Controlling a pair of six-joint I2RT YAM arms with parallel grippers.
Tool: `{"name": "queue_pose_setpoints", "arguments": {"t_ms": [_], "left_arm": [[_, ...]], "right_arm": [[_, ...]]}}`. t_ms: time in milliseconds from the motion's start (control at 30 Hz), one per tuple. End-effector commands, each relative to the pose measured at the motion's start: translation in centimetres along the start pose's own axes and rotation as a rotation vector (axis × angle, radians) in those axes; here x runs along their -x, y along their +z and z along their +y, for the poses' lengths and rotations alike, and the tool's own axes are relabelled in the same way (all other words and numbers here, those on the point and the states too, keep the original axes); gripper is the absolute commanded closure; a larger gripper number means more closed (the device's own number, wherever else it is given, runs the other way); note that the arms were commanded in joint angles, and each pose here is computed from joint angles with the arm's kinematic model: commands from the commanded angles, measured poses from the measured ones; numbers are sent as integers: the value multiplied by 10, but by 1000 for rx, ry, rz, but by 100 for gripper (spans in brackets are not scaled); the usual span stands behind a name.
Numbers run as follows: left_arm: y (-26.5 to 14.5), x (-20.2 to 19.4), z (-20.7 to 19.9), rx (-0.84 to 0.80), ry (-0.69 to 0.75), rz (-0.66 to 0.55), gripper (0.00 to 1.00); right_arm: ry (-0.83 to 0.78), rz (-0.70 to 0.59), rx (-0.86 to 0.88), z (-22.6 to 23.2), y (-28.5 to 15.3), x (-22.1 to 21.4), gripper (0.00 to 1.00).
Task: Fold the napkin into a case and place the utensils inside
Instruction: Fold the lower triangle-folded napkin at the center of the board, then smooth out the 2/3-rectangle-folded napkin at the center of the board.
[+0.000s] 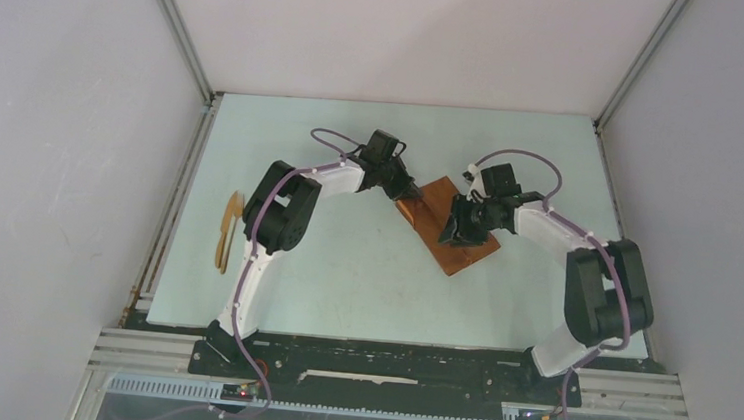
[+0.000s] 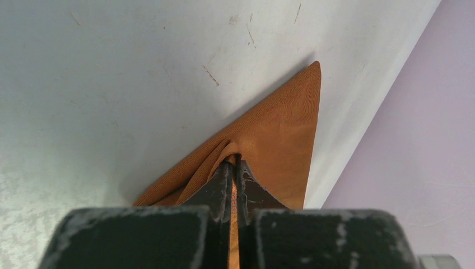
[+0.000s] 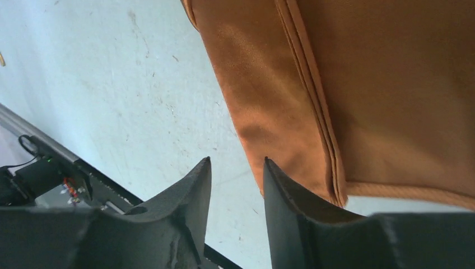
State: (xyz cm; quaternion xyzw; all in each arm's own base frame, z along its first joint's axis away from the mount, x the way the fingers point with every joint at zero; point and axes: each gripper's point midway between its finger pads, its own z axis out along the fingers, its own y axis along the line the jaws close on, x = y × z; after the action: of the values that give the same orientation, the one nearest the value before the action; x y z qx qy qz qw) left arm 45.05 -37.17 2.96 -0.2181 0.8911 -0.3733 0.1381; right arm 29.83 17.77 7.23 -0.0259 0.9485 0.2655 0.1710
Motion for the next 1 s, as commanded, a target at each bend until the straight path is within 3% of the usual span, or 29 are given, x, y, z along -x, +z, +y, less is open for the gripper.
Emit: {"name": "queue_pose_setpoints", "arguments": {"t_ms": [0,133,400,500,667,700,800,900,967], "left_arm": [[0,13,-6,-17,16,-38,100],[-1,13,-9,-23,18,-35,100],[-6,14,-23,-60,45,-29,99],[-12,13,-36,-100,76,-15,87],[-53,7,-82,-241,225,-4,51],[-65,7,-92,-269,256,-8,47],[-99,7,-109,-363,309,-16,44],[-115,13,-89,-373,282,-36,43],[-112,12,-68,-358,235,-30,50]], "right_arm": [[33,24,102,6,17,7,57],[50,41,-7,-23,26,1,66],[72,43,-176,-60,34,-3,71],[83,50,-177,-60,36,-5,72],[110,64,-165,-60,34,-7,73],[114,67,-163,-61,34,-8,73],[113,69,-159,-60,34,-8,74],[112,67,-160,-60,34,-8,74],[113,66,-160,-60,34,-7,74]]}}
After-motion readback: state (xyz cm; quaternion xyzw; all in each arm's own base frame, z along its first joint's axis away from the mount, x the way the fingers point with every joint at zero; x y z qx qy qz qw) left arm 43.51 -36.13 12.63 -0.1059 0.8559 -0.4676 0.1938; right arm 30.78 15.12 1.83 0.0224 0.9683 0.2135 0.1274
